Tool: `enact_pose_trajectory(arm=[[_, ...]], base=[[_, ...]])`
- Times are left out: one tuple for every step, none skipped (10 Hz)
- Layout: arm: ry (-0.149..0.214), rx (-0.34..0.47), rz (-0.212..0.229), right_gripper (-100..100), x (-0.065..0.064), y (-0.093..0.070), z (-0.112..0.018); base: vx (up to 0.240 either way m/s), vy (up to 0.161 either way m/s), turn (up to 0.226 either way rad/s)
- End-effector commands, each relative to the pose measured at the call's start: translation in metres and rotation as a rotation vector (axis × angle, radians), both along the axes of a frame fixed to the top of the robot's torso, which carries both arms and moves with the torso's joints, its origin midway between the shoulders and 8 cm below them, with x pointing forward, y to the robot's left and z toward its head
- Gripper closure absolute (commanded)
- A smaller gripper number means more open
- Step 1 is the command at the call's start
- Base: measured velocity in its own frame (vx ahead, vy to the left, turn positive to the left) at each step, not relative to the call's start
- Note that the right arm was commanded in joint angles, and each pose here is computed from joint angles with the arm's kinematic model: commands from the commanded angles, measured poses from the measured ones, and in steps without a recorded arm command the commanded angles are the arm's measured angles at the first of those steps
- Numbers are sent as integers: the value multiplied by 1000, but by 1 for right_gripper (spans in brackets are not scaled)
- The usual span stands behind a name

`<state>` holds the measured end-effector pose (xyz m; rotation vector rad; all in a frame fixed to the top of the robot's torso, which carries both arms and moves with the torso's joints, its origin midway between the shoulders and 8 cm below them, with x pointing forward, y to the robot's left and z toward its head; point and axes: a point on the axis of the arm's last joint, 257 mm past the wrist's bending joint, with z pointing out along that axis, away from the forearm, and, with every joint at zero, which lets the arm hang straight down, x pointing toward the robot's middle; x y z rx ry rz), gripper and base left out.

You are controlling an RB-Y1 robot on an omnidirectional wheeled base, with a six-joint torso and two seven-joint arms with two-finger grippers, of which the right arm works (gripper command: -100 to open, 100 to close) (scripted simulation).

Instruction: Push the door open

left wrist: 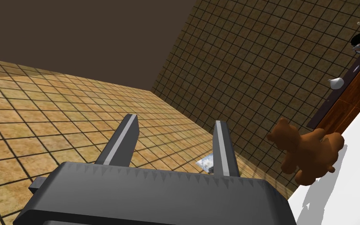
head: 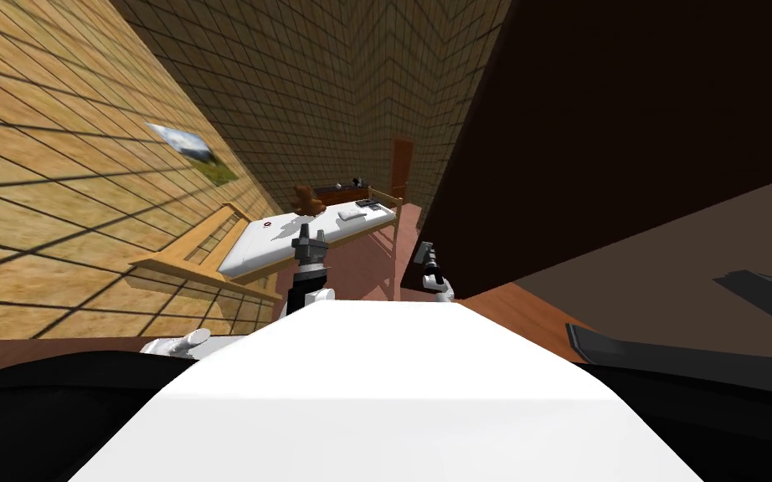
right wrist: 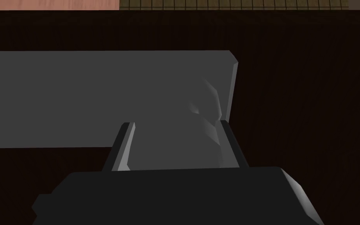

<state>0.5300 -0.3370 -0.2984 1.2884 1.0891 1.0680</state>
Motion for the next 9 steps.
enact_pose_trajectory(arm=[[-9, -4, -26, 100, -1, -13, 3], [-10, -2, -39, 100, -2, -19, 3], [-10, 0, -51, 100, -4, -24, 3], [-10, 2, -62, 100, -5, -28, 3], [-10, 4, -70, 100, -7, -32, 3], [-11, 7, -77, 100, -7, -34, 2], [-4, 4, -75, 100, -9, -34, -1], [-8, 0, -93, 100, -11, -45, 2], [-8, -2, -103, 100, -13, -50, 2]], base=[[206, 101, -81], [201, 94, -69], [201, 83, -70], [187, 64, -64], [177, 65, -48], [181, 74, -48], [82, 27, -33], [150, 35, -45], [226, 59, -69]])
